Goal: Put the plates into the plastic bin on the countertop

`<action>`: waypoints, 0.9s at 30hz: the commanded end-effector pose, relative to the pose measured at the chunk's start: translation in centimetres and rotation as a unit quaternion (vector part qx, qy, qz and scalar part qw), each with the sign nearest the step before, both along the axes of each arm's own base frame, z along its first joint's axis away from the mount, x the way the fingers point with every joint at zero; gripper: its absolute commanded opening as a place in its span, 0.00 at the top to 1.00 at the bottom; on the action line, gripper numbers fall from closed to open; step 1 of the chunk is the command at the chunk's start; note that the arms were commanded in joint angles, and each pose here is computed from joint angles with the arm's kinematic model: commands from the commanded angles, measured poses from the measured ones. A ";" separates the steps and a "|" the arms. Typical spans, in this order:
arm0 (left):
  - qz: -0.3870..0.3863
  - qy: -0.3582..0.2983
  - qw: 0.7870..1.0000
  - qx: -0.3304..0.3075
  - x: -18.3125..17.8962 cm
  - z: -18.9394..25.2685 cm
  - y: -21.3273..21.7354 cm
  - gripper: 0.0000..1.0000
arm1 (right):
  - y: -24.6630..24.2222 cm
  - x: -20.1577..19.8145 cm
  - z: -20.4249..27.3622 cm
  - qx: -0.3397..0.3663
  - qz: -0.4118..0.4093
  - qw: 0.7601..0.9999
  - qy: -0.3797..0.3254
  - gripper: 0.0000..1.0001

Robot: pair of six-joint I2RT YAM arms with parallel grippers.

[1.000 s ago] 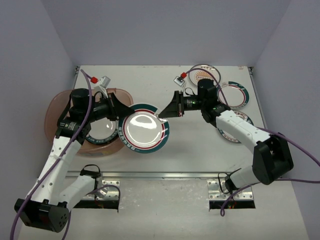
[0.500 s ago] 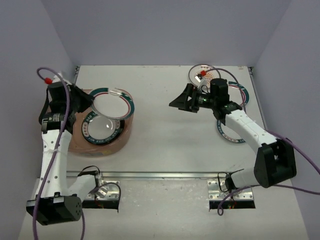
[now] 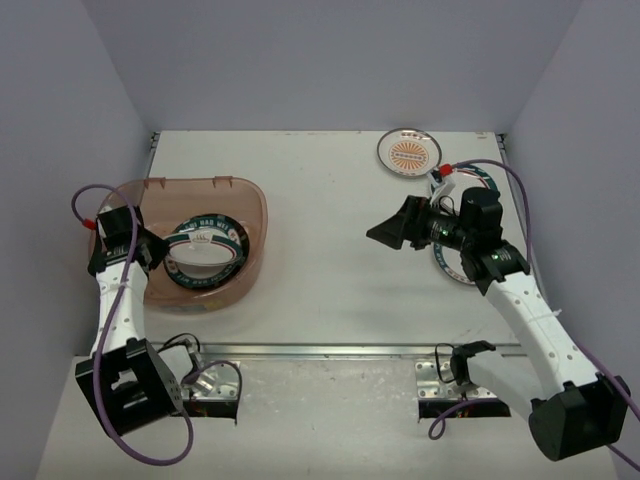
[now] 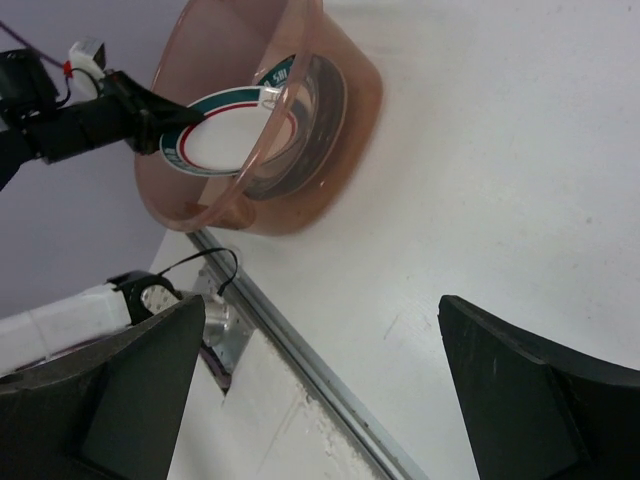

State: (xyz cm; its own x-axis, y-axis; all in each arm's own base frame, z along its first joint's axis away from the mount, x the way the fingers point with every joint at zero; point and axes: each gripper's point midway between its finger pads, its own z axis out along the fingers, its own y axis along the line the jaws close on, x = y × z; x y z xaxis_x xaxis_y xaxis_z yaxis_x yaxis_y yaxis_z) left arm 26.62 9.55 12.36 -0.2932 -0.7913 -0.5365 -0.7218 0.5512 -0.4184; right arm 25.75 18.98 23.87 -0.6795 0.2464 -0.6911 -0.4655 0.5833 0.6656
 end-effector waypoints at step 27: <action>-0.087 0.143 0.979 0.115 1.4 -0.9 -0.5 0.00 | -5.0 7.6 -9.1 -0.113 -0.217 0.959 0.142 0.01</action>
State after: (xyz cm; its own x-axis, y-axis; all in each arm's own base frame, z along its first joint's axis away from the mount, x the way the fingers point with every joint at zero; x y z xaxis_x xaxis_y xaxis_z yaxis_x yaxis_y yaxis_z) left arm 29.62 6.67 11.32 -0.5646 -0.6291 -0.5344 -0.5979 0.7580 -0.2606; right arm 29.41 15.16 12.69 -0.8003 0.3341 -0.4979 -0.0302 0.8068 0.5900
